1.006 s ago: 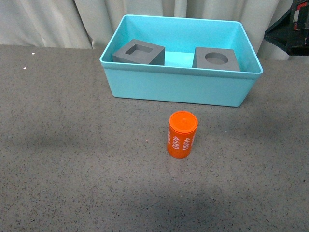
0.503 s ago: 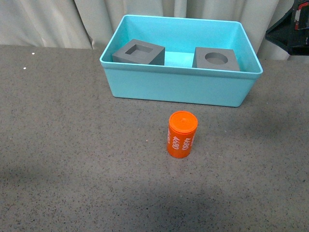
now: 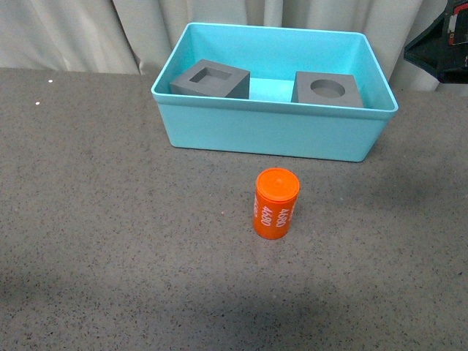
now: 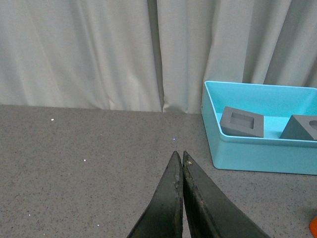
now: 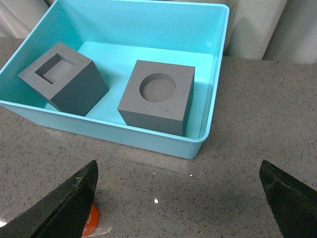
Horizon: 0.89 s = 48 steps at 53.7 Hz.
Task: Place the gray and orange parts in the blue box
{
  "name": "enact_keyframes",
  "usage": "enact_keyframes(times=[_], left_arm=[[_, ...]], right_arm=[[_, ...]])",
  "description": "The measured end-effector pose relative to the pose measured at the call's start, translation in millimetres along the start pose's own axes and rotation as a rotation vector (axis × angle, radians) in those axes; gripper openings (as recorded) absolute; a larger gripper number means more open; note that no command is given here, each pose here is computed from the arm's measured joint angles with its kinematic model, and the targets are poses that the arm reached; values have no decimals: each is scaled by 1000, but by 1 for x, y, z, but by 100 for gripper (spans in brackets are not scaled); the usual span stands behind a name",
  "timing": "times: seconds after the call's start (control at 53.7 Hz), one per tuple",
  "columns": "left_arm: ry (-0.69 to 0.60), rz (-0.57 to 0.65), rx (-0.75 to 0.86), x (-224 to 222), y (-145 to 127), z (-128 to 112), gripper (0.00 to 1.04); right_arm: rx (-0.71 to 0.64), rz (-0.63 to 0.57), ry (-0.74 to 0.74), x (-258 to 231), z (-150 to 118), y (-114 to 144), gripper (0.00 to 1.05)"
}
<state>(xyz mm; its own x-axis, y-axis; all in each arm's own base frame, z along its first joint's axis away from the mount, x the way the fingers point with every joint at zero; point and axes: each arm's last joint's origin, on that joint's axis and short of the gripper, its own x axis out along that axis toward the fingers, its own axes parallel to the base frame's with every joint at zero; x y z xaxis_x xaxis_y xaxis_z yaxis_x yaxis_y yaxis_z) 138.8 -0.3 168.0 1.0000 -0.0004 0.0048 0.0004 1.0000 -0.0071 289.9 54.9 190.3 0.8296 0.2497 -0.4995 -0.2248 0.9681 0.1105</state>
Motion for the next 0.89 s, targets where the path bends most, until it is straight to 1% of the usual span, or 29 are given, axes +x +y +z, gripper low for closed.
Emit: enact_keyframes(times=[0.28,0.894], left_arm=[[-13,0,0,-11,0,4,4],[-17,0,0,-28,0,5,4]], right_arm=[[0,0,0,0,0,0,95],[0,0,0,0,0,0,95]])
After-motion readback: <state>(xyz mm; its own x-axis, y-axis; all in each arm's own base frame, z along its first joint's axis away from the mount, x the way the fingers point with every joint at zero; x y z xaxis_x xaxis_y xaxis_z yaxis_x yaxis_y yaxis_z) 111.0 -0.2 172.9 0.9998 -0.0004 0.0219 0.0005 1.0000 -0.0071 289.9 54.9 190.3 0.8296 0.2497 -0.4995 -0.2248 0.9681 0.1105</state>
